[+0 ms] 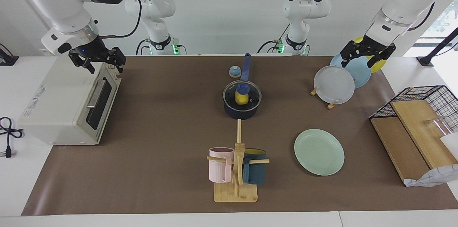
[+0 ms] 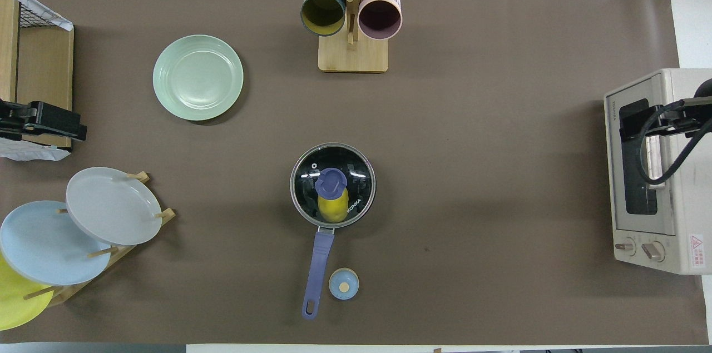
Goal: Transfer potato from pot to plate
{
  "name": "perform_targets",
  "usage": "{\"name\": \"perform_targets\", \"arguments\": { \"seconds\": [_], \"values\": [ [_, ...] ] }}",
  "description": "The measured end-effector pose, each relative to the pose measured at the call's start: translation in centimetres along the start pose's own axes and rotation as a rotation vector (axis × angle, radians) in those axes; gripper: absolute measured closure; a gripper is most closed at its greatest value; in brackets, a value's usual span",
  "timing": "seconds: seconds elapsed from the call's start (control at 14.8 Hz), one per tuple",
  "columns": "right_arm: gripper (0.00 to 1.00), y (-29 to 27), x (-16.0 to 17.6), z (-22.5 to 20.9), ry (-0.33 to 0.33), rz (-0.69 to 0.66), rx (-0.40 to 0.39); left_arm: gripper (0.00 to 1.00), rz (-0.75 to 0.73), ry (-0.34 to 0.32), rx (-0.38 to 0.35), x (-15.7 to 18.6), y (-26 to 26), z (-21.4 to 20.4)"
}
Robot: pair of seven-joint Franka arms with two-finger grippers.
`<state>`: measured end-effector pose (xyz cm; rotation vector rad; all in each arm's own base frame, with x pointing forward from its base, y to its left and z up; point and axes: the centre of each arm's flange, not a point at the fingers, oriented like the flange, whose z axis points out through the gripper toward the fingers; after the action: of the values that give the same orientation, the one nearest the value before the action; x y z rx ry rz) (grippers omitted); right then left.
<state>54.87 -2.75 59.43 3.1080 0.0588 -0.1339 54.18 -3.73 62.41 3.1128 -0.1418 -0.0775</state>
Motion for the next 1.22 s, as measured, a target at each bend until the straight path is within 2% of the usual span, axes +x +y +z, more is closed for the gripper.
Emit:
{"name": "perform_targets", "arguments": {
  "seconds": [0.61,0.81,1.02,1.22],
  "values": [
    [0.00,-0.3,0.0,0.0,0.000,-0.007,0.001,0.00,0.000,0.000,0.000,0.0,0.0,0.0],
    [0.00,-1.5,0.3,-0.1,0.019,-0.069,0.032,0.00,0.000,0.000,0.000,0.0,0.0,0.0],
    [0.00,-5.1,0.8,-0.6,0.046,-0.103,0.049,0.00,0.000,0.000,0.000,0.0,0.0,0.0],
    [0.00,-12.2,1.9,-1.6,0.051,-0.080,0.052,0.00,0.000,0.000,0.000,0.0,0.0,0.0]
  ]
}}
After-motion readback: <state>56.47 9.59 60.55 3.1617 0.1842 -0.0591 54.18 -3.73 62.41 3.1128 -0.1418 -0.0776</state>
